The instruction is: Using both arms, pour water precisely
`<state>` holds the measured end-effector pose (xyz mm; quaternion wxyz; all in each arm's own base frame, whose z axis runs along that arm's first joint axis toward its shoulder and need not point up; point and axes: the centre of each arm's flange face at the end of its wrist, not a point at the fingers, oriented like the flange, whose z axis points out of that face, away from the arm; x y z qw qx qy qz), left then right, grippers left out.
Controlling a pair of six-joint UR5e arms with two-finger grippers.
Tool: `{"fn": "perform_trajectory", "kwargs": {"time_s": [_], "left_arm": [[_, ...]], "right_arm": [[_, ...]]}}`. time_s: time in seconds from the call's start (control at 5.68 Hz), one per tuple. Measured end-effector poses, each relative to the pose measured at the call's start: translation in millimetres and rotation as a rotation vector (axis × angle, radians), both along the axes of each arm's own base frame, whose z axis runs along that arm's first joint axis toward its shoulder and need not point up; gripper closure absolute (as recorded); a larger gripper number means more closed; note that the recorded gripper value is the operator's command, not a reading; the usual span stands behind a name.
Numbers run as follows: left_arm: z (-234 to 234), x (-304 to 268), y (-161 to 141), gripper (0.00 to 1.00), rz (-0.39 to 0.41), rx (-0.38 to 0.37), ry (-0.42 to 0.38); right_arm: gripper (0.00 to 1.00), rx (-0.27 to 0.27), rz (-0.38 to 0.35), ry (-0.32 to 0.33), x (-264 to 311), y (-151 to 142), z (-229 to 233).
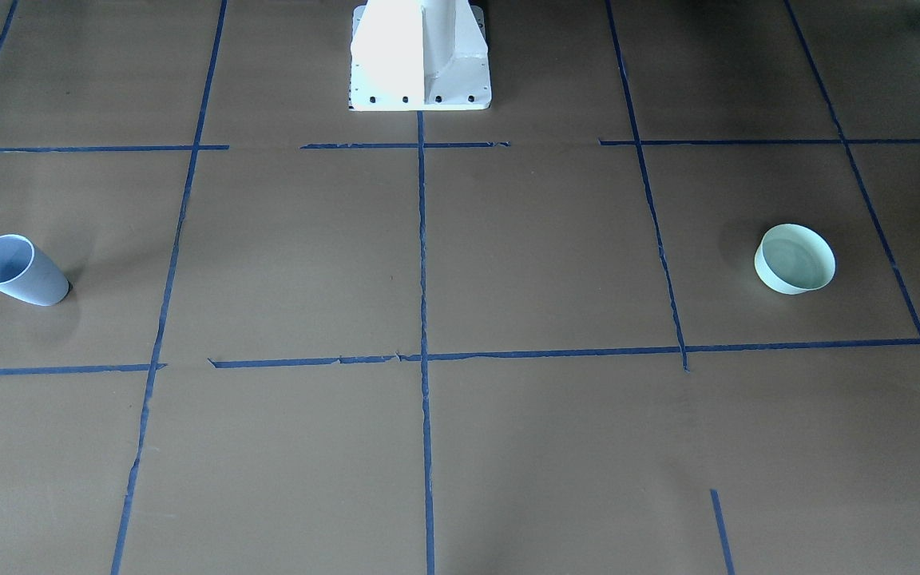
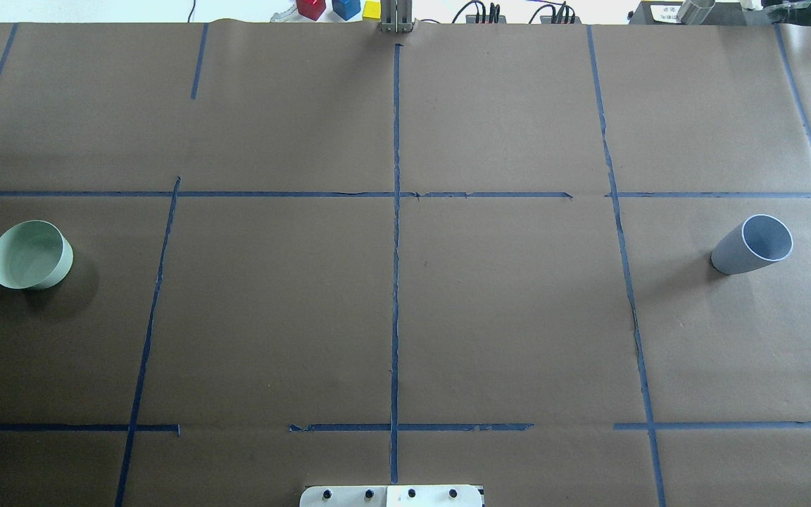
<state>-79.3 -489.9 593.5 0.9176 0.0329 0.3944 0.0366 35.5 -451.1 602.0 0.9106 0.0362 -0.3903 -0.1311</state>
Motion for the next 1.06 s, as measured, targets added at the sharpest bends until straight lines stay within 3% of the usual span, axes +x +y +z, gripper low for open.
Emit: {"fn": "perform_trajectory", "kwargs": {"time_s": [0.53,1.06], "left_arm": [[8,-6,26,0.0,0.013,-0.055,-0.047],[9,-1,65,0.0,0.021,-0.053,-0.043]], "right_arm": [[0.0,0.004,0.0,0.006,-3,1,-2],[0.0,0.003,-0.003,0.007,-3,1,1]]}}
